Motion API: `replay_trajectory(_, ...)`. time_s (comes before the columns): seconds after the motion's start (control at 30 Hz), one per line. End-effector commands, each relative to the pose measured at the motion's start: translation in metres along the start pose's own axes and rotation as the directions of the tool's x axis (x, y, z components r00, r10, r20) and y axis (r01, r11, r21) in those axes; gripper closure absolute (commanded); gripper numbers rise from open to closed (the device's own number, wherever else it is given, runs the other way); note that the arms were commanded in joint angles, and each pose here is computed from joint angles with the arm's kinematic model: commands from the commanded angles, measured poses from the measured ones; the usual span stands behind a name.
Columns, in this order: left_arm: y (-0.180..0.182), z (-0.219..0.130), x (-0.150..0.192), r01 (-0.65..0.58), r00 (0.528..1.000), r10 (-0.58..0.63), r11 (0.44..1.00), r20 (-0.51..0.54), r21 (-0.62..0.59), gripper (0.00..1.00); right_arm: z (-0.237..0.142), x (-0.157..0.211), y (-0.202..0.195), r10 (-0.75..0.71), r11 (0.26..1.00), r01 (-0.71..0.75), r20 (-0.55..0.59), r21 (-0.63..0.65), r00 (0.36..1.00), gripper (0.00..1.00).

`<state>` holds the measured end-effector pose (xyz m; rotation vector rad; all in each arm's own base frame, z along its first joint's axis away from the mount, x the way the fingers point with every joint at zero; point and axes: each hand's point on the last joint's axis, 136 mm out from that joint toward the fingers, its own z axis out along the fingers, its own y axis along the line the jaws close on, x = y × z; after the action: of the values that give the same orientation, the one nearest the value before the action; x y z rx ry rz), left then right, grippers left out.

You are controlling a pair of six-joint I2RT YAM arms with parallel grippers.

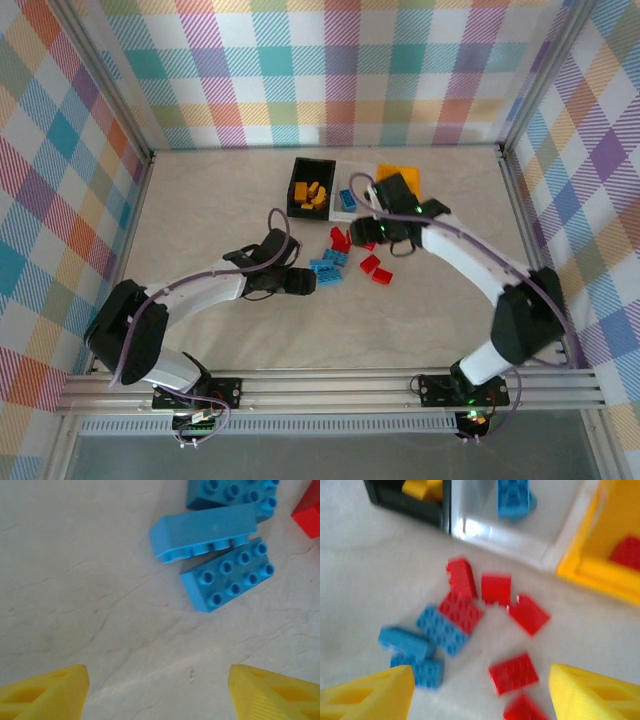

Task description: Sort the legos into containers by color

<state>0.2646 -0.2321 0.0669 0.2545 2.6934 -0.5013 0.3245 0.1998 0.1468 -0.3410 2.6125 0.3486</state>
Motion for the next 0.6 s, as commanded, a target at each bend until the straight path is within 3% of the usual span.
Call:
replay_trajectory(0.0, -0.022, 0.006, -0.018, 0.001, 0.999, -0.004, 0.997, 0.043, 0.077, 0.25, 0.026, 0.072, -0.02, 0.042, 0.999, -0.034, -0.198, 0.042, 0.979, 0.26)
replay_trajectory(0.2, -0.031, 0.024, -0.021, 0.007, 1.0, -0.008, 0.995, 0.007, 0.096, 0.25, 0.043, 0.092, -0.03, 0.01, 0.998, 0.007, -0.238, 0.07, 0.971, 0.25)
replay_trajectory(0.57, -0.029, 0.038, -0.013, -0.012, 0.999, 0.014, 0.999, -0.04, 0.051, 0.24, 0.074, 0.093, -0.033, 0.053, 0.995, -0.027, -0.279, 0.096, 0.959, 0.25)
